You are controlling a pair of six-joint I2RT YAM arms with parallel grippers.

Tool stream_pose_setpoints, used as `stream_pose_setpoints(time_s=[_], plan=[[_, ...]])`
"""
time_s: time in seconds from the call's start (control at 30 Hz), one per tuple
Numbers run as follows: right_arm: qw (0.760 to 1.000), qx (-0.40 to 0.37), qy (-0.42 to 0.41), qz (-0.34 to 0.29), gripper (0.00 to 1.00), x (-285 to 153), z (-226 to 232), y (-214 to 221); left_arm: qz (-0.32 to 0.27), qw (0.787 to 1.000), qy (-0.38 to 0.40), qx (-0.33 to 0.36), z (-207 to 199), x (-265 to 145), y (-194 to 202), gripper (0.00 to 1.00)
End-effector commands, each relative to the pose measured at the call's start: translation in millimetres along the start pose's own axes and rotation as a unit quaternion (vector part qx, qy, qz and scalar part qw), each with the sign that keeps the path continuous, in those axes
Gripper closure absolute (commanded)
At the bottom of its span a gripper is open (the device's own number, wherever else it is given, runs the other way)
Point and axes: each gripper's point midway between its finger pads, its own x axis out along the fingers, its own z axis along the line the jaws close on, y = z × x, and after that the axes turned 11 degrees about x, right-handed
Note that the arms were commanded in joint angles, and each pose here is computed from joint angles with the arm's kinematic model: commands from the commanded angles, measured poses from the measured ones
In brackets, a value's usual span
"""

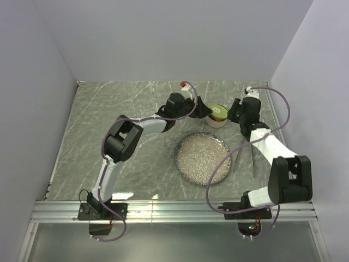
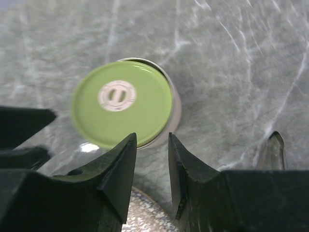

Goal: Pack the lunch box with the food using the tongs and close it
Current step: Put the lid back on the lunch box

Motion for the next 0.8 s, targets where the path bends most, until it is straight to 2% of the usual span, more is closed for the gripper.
stream_pose_setpoints(time_s=[0.0,0.1,0.2,0.33,0.43,0.77], plan=[[0.996,-0.011,-0.069,-0.049,0.6,-18.7,31.1,-25.4,-0.026,1.0,0.0,0.017,-7.9,-2.1,-16.3,0.24],[0.994,-0.017,-0.103,-0.035,0.6,-22.2,44.8,-22.5,-0.031,0.999,-0.001,0.017,-9.5,-4.6,-19.7,0.24],[0.993,-0.018,-0.117,-0.011,0.66,-14.3,52.0,-14.5,-0.035,0.999,-0.004,0.016,-11.2,-8.9,-22.0,0.24],[0.992,-0.022,-0.123,0.024,0.8,3.9,58.4,1.0,-0.041,0.999,-0.007,0.02,-13.7,-13.6,-27.9,0.24],[0.991,-0.035,-0.121,0.043,0.84,14.1,66.4,11.0,-0.044,0.999,-0.007,0.021,-14.9,-16.4,-29.2,0.24],[0.994,-0.053,-0.066,0.07,0.86,29.8,55.7,30.4,-0.044,0.999,-0.007,0.018,-13.0,-19.5,-28.9,0.25]])
